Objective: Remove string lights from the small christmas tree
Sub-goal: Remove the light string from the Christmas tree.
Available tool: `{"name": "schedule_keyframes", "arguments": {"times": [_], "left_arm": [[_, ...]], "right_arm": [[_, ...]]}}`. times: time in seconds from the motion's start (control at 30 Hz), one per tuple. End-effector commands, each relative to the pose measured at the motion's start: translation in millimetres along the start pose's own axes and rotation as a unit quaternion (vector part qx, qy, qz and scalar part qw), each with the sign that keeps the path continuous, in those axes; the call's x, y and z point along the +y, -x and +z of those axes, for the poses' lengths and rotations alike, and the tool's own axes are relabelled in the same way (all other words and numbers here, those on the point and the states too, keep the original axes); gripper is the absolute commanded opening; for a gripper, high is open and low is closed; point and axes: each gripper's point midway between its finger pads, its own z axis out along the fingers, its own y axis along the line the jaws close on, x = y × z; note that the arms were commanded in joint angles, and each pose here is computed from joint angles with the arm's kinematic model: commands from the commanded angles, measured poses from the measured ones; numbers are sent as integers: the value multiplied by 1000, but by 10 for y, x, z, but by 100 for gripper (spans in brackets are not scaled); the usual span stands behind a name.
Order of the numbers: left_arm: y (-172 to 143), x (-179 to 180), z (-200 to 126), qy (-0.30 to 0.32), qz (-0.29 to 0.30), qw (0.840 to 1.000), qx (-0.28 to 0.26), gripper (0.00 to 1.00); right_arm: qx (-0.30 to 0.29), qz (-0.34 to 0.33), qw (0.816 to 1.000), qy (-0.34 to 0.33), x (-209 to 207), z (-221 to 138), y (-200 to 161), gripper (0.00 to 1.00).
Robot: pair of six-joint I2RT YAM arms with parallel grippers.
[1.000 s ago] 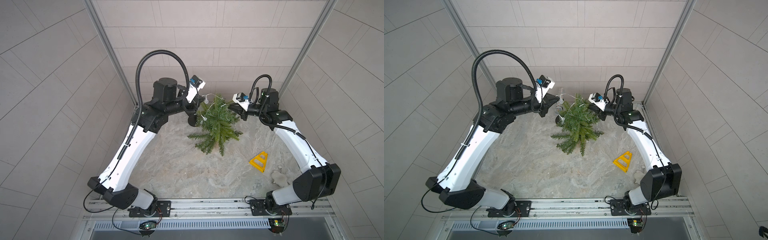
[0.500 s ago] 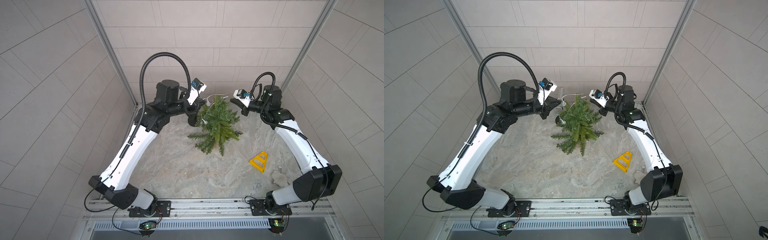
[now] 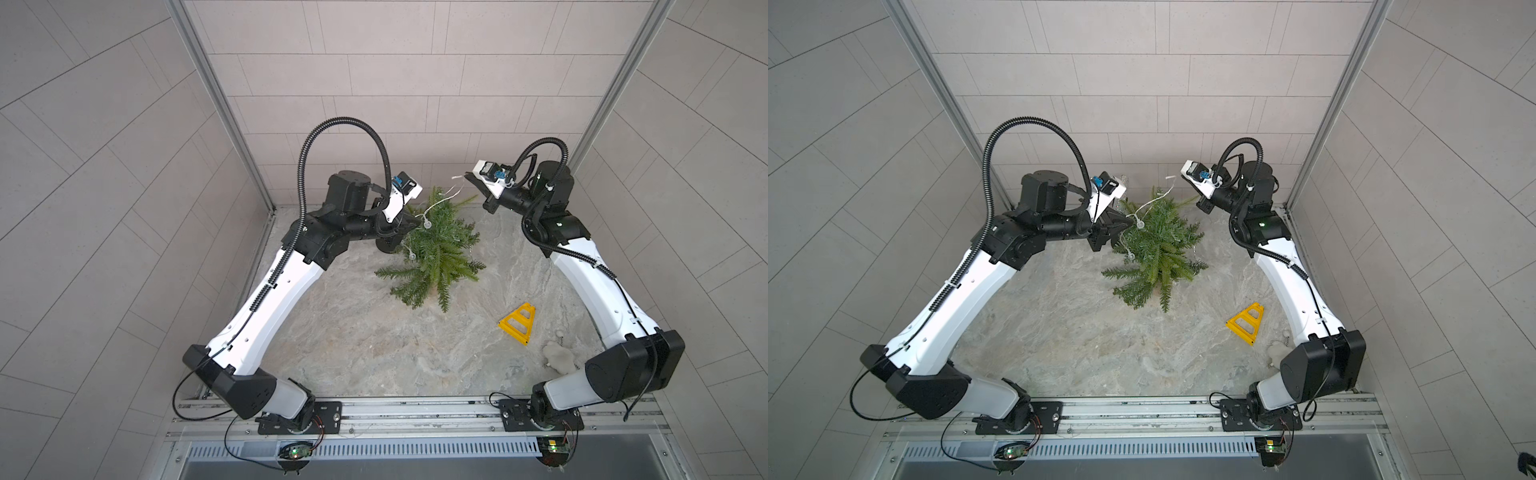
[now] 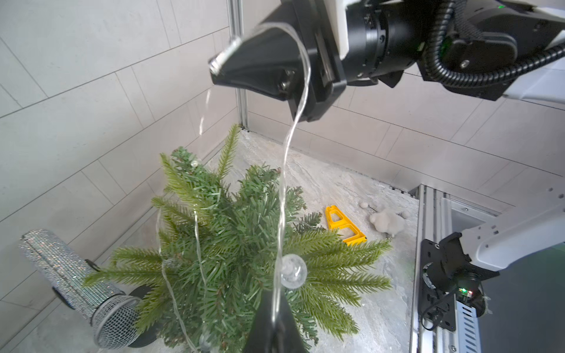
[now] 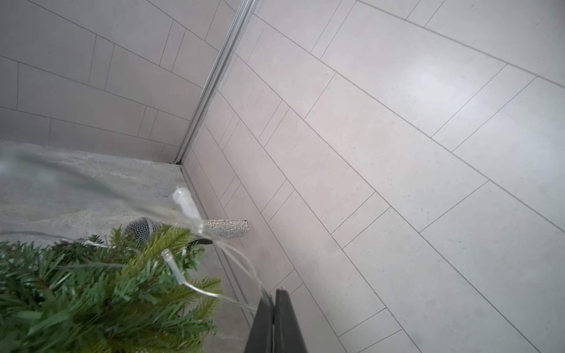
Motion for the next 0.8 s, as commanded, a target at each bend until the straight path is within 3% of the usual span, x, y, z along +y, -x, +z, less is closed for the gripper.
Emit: {"name": "schedule_keyframes", "arguments": {"times": [0.0, 0.3, 0.43, 0.77], "left_arm": [[49, -177, -28, -33, 0, 999, -16, 9], [-85, -160, -55, -15, 4, 1000, -10, 13], [-86, -138, -63, -7, 3, 1000, -9, 24], [-113, -36, -156, 36, 4, 999, -8, 24]], "right_arm": [[-43, -2, 998, -35, -180, 33, 224, 0], [-89, -9, 994, -59, -332, 0, 539, 0], [-103, -13, 993, -52, -297, -17, 666, 0], [-122, -33, 991, -51, -278, -110, 904, 0]]}}
